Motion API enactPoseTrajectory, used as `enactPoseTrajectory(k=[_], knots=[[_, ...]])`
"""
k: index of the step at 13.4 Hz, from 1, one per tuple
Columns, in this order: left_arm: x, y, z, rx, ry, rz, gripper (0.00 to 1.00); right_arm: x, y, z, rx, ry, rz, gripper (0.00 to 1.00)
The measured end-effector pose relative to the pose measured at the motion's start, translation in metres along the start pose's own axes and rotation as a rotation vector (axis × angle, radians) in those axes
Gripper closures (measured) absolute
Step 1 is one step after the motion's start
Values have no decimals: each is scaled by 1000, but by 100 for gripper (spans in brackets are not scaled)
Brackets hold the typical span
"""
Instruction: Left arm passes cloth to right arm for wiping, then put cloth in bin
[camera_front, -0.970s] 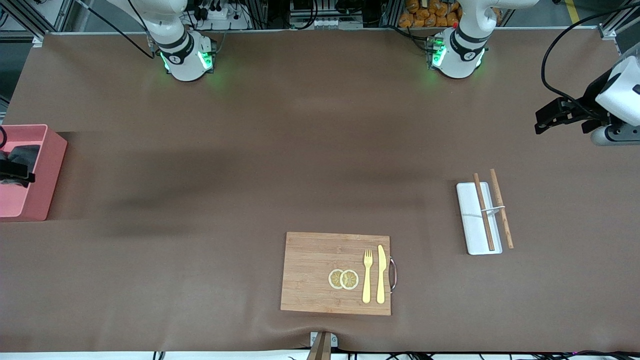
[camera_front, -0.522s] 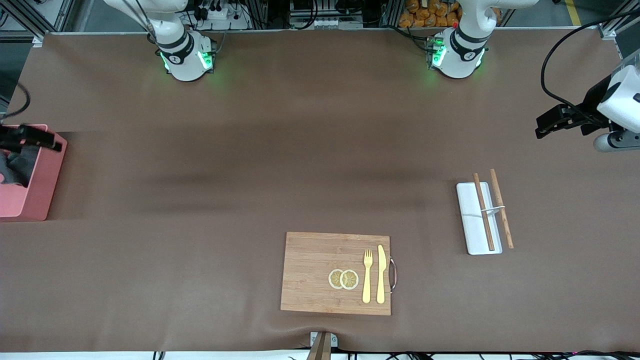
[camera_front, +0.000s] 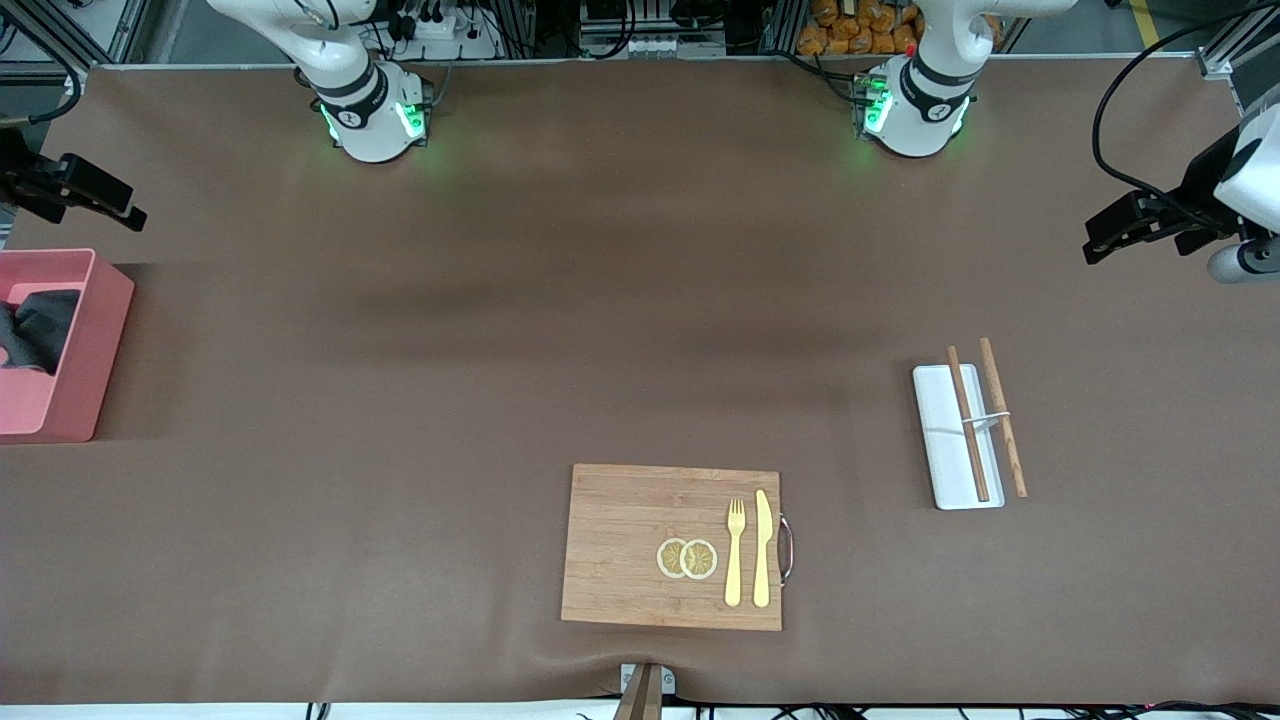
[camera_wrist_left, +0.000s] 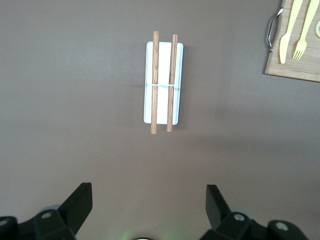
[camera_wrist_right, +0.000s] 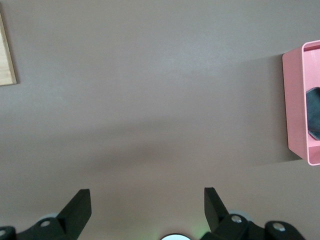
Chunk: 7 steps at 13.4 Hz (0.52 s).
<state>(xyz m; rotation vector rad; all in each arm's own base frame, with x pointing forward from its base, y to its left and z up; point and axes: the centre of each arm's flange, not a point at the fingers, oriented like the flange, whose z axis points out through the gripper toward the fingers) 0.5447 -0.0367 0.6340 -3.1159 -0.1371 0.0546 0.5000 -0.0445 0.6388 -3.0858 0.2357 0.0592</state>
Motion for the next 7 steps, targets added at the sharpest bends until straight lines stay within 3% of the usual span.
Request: enactPoseTrajectory(k=[7], knots=[[0,2,-2,-1,7,3,0,-1,0,-12,-6,2,-22,0]])
